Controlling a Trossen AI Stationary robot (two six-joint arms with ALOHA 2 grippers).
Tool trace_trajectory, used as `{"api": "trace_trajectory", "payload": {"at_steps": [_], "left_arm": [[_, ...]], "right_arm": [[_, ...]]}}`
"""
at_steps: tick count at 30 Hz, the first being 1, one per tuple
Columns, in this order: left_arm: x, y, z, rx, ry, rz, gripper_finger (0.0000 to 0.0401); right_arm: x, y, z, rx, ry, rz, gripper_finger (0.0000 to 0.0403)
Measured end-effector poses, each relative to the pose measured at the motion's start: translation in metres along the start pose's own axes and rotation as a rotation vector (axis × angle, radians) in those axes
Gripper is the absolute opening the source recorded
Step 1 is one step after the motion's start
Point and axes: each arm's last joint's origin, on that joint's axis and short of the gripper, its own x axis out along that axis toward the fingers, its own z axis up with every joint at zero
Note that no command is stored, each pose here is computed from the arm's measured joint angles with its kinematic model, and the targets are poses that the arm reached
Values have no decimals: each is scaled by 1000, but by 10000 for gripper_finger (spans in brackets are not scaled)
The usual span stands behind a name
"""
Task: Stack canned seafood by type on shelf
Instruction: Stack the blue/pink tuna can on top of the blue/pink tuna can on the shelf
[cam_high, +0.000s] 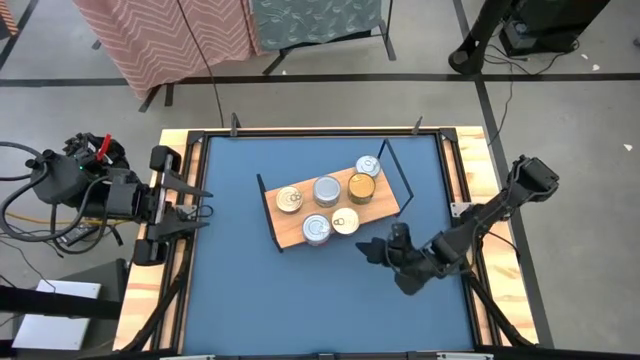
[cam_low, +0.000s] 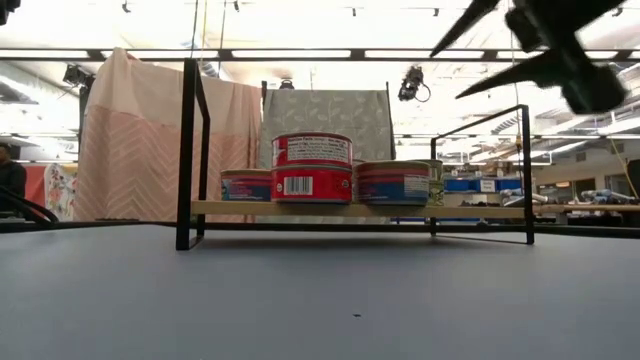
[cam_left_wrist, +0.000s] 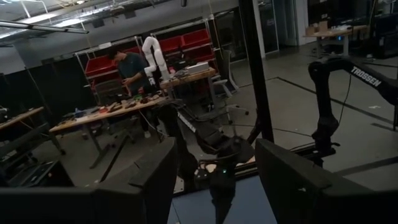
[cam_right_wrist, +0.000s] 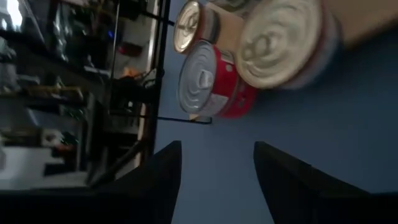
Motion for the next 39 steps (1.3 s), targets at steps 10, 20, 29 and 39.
{"api": "trace_trajectory", "payload": {"at_steps": [10, 20, 29, 39], "left_arm": [[0, -1, -1, 10, 8, -18, 218], [0, -1, 1, -10, -13, -31, 218], [2, -4, 0, -2, -6, -41, 218], [3, -4, 0, -3, -9, -51, 218]], "right_arm": [[14, -26, -5, -236, -16, -66, 209], [30, -36, 4, -47, -40, -103, 208], [47, -42, -5, 120, -64, -55, 240], [49, -43, -8, 124, -75, -39, 355]]}}
